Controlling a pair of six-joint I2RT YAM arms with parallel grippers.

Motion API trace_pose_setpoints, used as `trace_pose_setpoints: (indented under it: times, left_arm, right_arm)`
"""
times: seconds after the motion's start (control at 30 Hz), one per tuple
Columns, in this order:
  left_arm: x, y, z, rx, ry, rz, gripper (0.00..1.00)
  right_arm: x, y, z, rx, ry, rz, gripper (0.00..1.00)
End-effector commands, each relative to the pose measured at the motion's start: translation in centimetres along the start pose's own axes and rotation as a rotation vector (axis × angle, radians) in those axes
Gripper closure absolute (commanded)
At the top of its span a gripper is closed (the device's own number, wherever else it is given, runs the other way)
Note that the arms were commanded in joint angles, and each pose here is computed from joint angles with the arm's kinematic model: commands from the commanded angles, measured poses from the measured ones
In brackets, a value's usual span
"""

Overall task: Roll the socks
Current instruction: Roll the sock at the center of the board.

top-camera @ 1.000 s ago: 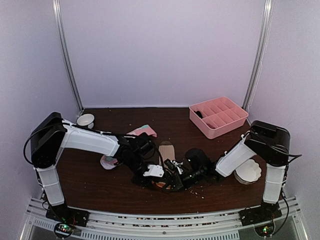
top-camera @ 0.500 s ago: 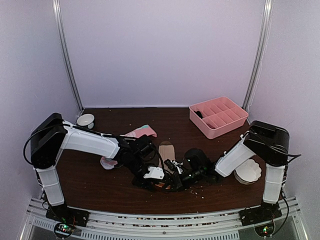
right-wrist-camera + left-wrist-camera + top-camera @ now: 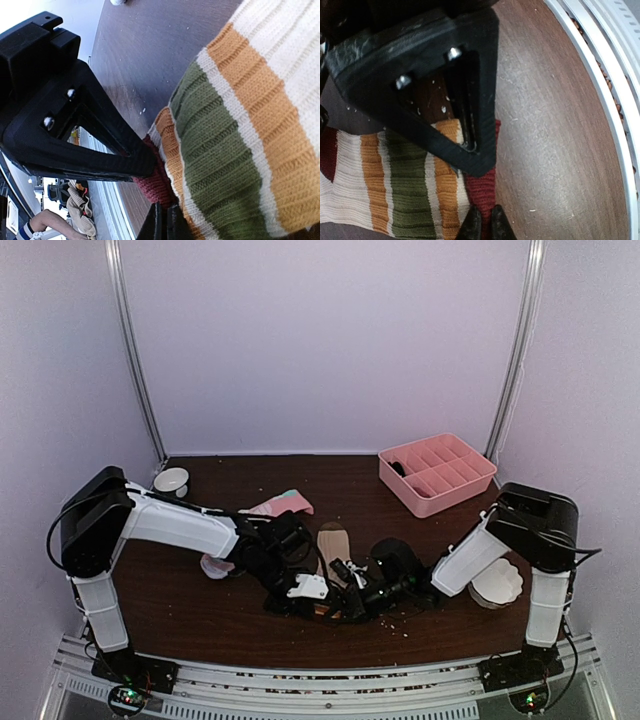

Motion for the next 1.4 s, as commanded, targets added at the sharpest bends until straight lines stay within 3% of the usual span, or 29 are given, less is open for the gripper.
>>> trace_pose_setpoints:
  times: [0.0, 0.1, 0.33, 0.57, 0.6, 0.63, 0.67, 0.7, 0.8, 0.87, 1.0, 1.17, 1.3, 1.37]
  left_arm:
    - [0.3, -0.4, 0.5, 0.099, -0.065, -0.022, 0.94]
    - [0.6, -0.9, 0.9, 0.167, -0.119, -0.023, 0.94]
    - [0.3, -1.4, 0.7, 0.268, -0.251, -0.004, 0.95]
    - [0.5, -0.7, 0.7, 0.352, -0.370, 0.007, 0.95]
    - [0.5, -0.7, 0.6, 0.363, -0.383, 0.012, 0.95]
    - [0.6, -0.6, 0.7, 0.371, -0.391, 0.014, 0.95]
    - [0.7, -0.5, 0.6, 0.378, -0.399, 0.015, 0.95]
    - [0.7, -0.5, 0.7, 0.385, -0.400, 0.017, 0.95]
    - [0.7, -0.3, 1.0, 0.421, -0.418, 0.035, 0.95]
    - [0.8, -0.1, 1.3, 0.459, -0.453, 0.033, 0.95]
    - [0.8, -0.2, 1.5, 0.505, -0.502, 0.042, 0.94]
    - [-0.1, -1.0, 1.6, 0.552, -0.541, 0.094, 0.94]
    - [-0.8, -1.6, 2.2, 0.583, -0.514, 0.129, 0.94]
    - [-1.1, -1.8, 2.5, 0.597, -0.496, 0.141, 0.94]
  right_arm:
    - [1.0, -2.7, -2.3, -0.035, -0.152, 0.027, 0.86]
    - [1.9, -2.1, -1.6, 0.020, -0.159, -0.027, 0.79]
    - [4.8, -2.0, -1.4, 0.143, -0.277, -0.107, 0.75]
    - [10.3, -0.6, -0.9, 0.368, -0.612, -0.274, 0.74]
    - [11.7, 0.2, 0.0, 0.418, -0.672, -0.324, 0.70]
    - [12.6, 0.6, 0.4, 0.453, -0.720, -0.348, 0.24]
    - [13.5, 1.1, 0.6, 0.468, -0.768, -0.372, 0.02]
    - [14.4, 1.7, 0.9, 0.478, -0.810, -0.397, 0.00]
    - [17.0, 2.7, 0.6, 0.445, -0.950, -0.511, 0.01]
    - [18.2, 3.0, -0.3, 0.371, -1.028, -0.515, 0.01]
    - [17.2, 2.7, 1.0, 0.463, -0.871, -0.539, 0.01]
    - [12.3, 0.3, 2.6, 0.758, -0.766, -0.306, 0.01]
    - [9.1, -1.5, 4.2, 0.922, -0.684, -0.208, 0.00]
    - [7.8, -1.5, 5.0, 0.976, -0.667, -0.188, 0.06]
Point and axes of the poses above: each gripper's point midway between its finger pads, its own x axis back along the fingers, its own z axis along the line the jaws close on, y = z × x, the point moved 4 cm from there along x, back along the fingers, and after that the axes turned 15 degrees about x, right-handed, at the moved point
